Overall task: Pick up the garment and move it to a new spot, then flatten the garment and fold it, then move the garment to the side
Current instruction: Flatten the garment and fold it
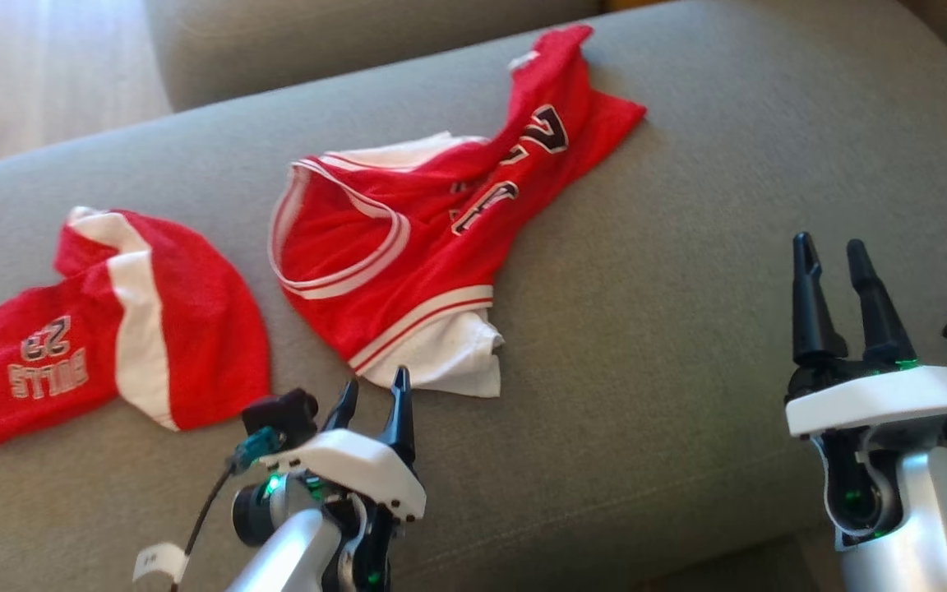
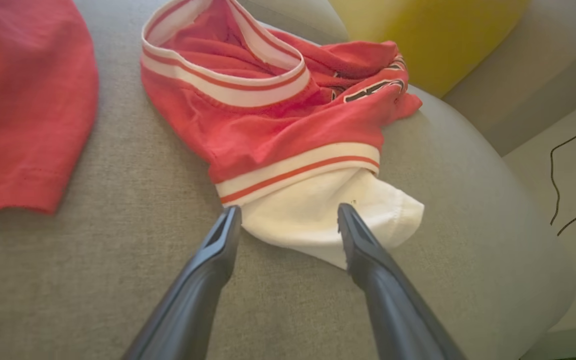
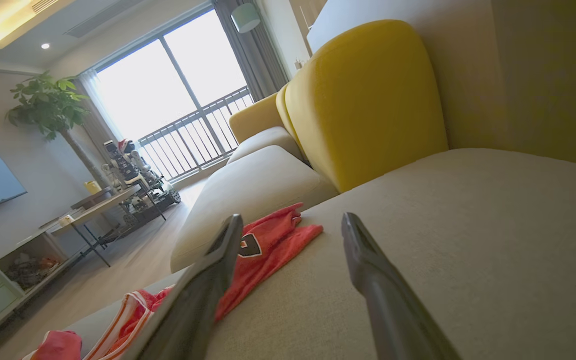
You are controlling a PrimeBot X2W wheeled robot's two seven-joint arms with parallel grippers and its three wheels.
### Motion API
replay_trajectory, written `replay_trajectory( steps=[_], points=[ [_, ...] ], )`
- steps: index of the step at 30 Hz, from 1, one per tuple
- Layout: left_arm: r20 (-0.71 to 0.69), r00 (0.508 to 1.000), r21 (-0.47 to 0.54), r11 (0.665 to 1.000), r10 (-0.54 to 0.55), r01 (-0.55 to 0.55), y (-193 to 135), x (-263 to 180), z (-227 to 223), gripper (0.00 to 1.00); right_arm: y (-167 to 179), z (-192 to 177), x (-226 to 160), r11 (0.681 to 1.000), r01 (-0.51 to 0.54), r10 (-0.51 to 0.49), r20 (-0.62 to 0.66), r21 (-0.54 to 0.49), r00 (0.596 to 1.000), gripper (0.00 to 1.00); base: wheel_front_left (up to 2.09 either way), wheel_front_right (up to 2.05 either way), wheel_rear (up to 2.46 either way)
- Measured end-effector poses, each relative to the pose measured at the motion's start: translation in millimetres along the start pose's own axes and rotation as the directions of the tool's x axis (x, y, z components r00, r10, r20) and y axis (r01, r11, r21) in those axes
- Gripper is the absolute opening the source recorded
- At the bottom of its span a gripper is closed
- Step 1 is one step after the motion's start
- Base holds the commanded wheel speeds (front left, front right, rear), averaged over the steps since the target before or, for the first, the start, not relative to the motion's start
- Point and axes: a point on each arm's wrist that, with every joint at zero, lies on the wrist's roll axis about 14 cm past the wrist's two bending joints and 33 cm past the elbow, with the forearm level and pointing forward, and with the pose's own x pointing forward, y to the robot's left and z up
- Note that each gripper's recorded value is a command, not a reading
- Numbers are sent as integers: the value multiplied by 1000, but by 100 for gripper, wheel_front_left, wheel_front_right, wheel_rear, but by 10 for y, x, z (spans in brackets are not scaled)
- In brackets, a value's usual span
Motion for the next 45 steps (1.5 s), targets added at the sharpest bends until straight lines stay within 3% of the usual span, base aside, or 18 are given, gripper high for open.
replay_trajectory(
  steps=[9, 17, 18, 19, 30, 36, 41, 45],
  points=[
    [-123, 991, -4, 998, 59, -60, 179, 204, -313, 100, -248, -8, -65, 997, 76, -76, 1, 8, 997, 100, 0, 0, 0],
    [-124, 991, 8, 999, 52, -51, 166, 364, -273, 100, -264, -39, -59, 997, 80, -80, -5, -3, 997, 100, 0, 0, 0],
    [-125, 992, 7, 999, 36, -35, 147, 395, -272, 10, -273, -54, -55, 997, 83, -83, -8, -5, 997, 100, 0, 0, 0],
    [-124, 992, 9, 1000, 24, -23, 133, 406, -269, 0, -273, -61, -52, 997, 83, -83, -9, -6, 997, 100, 0, 0, 0],
    [44, 999, 66, 997, 25, -28, 172, 285, 200, 0, -188, -66, -25, 998, 60, -60, 1, 17, 998, 100, 0, 0, 0],
    [128, 991, 139, 990, -35, 17, 80, -104, 297, 0, -122, -137, -45, 998, 44, -44, -18, 38, 999, 100, 0, 0, 0],
    [108, 994, 169, 986, -18, -1, 187, -483, 89, 0, -85, -245, -75, 998, 40, -37, -46, 53, 998, 100, 0, 0, 0],
    [171, 985, 174, 983, 20, -50, 302, -637, 238, 0, 44, -315, -31, 998, 7, -3, -63, 64, 998, 100, 0, 0, 0]
  ],
)
